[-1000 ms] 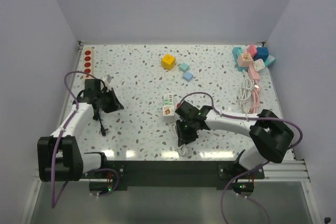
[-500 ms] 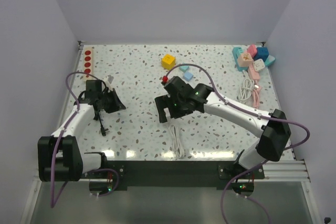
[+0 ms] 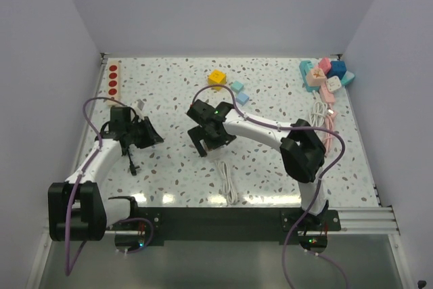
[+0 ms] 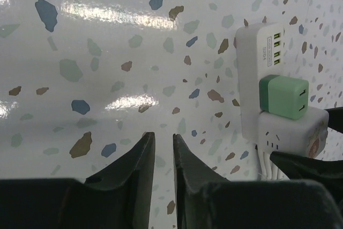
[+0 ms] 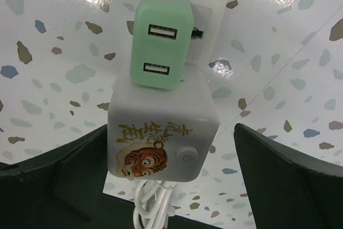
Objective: Pull the plug off the socket
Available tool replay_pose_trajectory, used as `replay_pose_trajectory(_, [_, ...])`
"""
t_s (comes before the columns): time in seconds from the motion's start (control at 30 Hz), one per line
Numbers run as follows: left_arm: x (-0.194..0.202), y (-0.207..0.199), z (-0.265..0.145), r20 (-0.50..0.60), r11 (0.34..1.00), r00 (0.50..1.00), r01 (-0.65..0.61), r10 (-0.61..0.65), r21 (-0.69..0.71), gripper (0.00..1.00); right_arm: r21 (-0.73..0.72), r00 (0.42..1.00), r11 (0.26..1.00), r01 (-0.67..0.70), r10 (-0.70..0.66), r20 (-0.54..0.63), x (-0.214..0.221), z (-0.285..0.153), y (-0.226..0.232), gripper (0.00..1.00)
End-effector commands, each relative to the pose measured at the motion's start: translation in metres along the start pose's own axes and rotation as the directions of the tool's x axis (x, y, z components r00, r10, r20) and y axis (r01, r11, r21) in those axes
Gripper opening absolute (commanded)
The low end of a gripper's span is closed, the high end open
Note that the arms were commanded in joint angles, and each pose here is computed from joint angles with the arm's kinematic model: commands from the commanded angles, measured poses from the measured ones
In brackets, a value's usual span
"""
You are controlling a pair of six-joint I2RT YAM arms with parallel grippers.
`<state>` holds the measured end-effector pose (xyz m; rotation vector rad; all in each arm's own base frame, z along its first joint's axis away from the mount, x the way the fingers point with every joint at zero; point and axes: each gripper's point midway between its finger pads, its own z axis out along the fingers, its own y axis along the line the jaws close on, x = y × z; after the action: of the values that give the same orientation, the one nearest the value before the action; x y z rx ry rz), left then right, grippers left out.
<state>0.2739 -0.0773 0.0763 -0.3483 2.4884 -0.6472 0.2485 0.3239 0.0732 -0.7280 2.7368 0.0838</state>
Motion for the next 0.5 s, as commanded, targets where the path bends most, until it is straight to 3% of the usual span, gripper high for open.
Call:
replay_pose_trajectory(0.0, [-0.009,-0.012,-0.002,0.06,0.999,0.998,-0.009,0.006,0.053,0.27,-0.001,0.999,1.0,0.012,-0.012,0.041,-0.012,-0.007,0.001,0.96])
replay_pose_trajectory(0.03, [-0.01,-0.013,-0.001,0.066,0.998,0.998,-0.005,0.001,0.062,0.31,-0.033,1.0,0.999,0.012,-0.011,0.027,-0.01,0.0,0.008,0.93])
replay_pose_trajectory(0.13, [-0.005,-0.015,0.004,0.052,0.995,0.999,0.012,-0.017,0.096,0.38,-0.094,1.0,0.996,0.002,-0.002,0.002,-0.004,0.009,0.019,0.64])
replay_pose_trajectory(0.17, [-0.001,-0.017,0.006,0.041,0.993,0.999,0.018,-0.022,0.115,0.4,-0.099,1.0,0.995,-0.003,0.002,-0.005,0.001,0.012,0.019,0.45])
replay_pose_trajectory(0.27, [0.001,-0.021,0.011,0.044,0.988,0.998,0.037,-0.044,0.151,0.47,-0.174,0.999,0.984,-0.037,0.038,0.001,0.002,0.008,0.023,0.16])
replay_pose_trajectory(0.3, [0.002,-0.024,0.013,0.04,0.984,0.998,0.041,-0.049,0.172,0.49,-0.204,0.998,0.977,-0.063,0.064,-0.004,0.002,0.007,0.024,0.0])
replay_pose_trajectory(0.4, [-0.001,-0.035,0.019,0.046,0.975,0.997,0.048,-0.059,0.217,0.55,-0.395,0.983,0.908,-0.14,0.174,0.053,-0.014,-0.008,0.027,0.0])
replay_pose_trajectory(0.47, [-0.005,-0.045,0.022,0.053,0.969,0.996,0.052,-0.067,0.24,0.58,-0.44,0.975,0.881,-0.176,0.216,0.043,-0.011,-0.009,0.017,0.0])
